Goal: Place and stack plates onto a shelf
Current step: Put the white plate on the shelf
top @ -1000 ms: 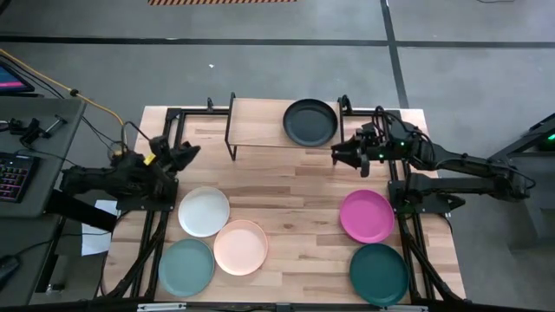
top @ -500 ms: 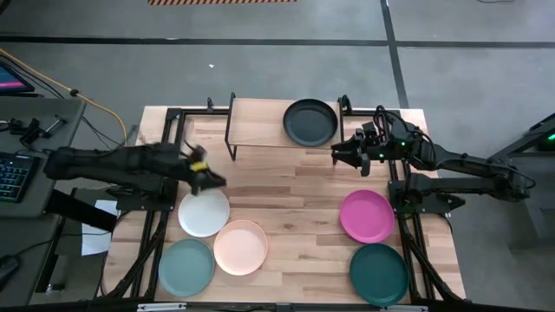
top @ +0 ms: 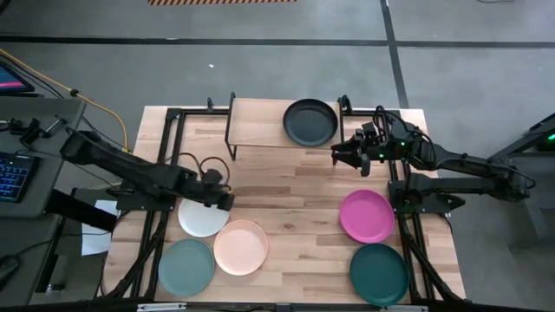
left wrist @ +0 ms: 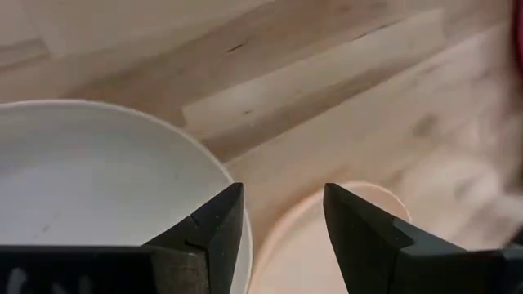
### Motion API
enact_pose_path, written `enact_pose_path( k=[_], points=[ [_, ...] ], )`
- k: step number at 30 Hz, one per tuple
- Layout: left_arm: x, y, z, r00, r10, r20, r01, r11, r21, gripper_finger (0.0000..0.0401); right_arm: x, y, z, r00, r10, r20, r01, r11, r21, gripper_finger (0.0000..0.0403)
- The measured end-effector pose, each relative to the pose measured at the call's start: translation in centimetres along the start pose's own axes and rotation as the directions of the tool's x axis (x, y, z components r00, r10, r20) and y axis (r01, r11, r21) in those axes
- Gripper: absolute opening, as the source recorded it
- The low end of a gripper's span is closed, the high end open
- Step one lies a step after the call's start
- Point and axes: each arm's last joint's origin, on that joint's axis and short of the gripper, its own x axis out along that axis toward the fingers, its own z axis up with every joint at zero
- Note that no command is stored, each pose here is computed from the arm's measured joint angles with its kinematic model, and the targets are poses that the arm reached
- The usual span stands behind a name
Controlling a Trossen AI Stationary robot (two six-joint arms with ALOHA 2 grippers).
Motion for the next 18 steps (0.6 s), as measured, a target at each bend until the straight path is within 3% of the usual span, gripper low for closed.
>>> enact_pose_path(
  k=[9,18],
  points=[
    [3.5,0.4,-0.6,0.987,0.163,0.001,-0.163,0.986,-0.035,0.0159,0.0,-0.1,-0.1,1.0,-0.006,-0.01,0.006,1.0,-0.006,0.0181],
    [5.9,0.2,-1.5,0.981,0.193,0.001,-0.193,0.981,-0.026,0.0158,0.0,-0.1,-0.2,1.0,-0.015,-0.025,0.014,1.0,-0.027,0.0181]
  ],
)
